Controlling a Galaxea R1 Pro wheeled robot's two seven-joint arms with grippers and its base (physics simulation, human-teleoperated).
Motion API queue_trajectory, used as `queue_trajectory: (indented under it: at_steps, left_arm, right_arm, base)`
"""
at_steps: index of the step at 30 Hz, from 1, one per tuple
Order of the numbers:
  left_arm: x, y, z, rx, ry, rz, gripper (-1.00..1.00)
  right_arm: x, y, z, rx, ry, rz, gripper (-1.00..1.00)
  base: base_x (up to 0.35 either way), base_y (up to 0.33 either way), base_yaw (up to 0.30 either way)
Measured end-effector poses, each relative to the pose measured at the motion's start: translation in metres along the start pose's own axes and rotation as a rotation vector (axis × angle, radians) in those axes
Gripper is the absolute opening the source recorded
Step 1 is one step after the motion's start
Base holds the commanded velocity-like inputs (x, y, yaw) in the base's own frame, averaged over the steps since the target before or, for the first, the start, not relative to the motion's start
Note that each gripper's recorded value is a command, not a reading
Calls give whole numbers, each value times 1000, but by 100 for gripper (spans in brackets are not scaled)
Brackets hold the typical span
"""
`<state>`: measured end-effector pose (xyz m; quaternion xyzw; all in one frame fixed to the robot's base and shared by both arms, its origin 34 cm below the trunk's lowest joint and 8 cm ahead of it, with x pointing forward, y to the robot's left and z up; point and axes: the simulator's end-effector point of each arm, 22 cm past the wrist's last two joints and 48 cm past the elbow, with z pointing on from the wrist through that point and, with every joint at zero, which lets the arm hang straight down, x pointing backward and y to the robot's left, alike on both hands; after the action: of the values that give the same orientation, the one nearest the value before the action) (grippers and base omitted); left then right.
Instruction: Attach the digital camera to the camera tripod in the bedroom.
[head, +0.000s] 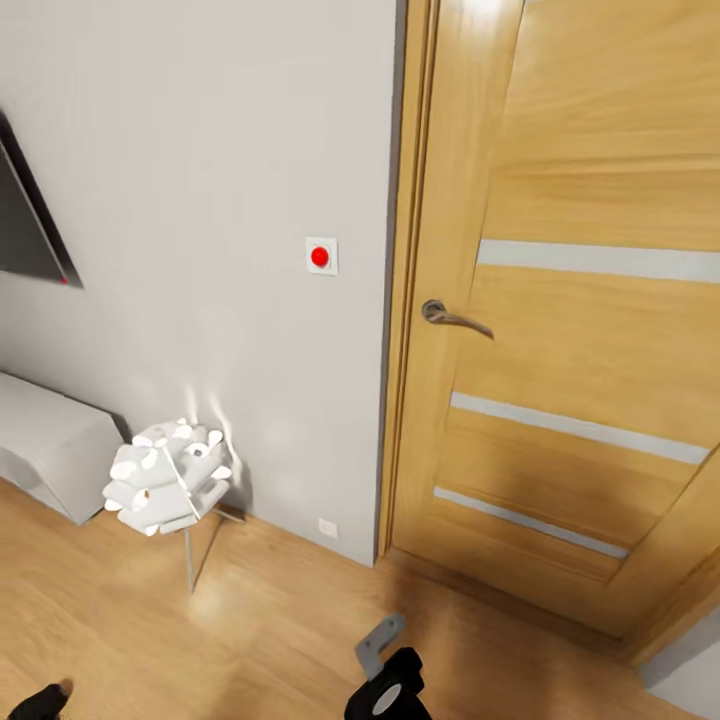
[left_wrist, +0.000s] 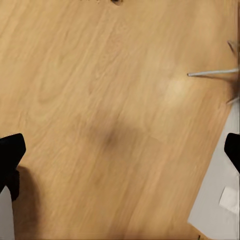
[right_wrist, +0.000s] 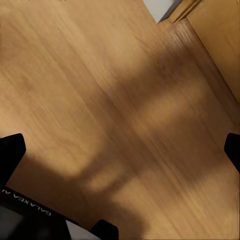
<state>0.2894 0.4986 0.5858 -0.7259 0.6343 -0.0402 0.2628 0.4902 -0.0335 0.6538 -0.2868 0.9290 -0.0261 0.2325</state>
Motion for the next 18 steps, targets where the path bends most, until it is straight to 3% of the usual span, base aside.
queue_trajectory:
  at_steps: [8, 18]
  left_arm:
    - [-6, -41, 15, 14, -2, -4, 100]
    - [-1, -50, 20, -29, 10, -17, 100]
  right_arm:
    - [5, 10, 2, -13, 11, -25, 100]
    - [12, 12, 7, -17, 30, -31, 100]
  base:
    - [260, -245, 300]
    - [268, -223, 300]
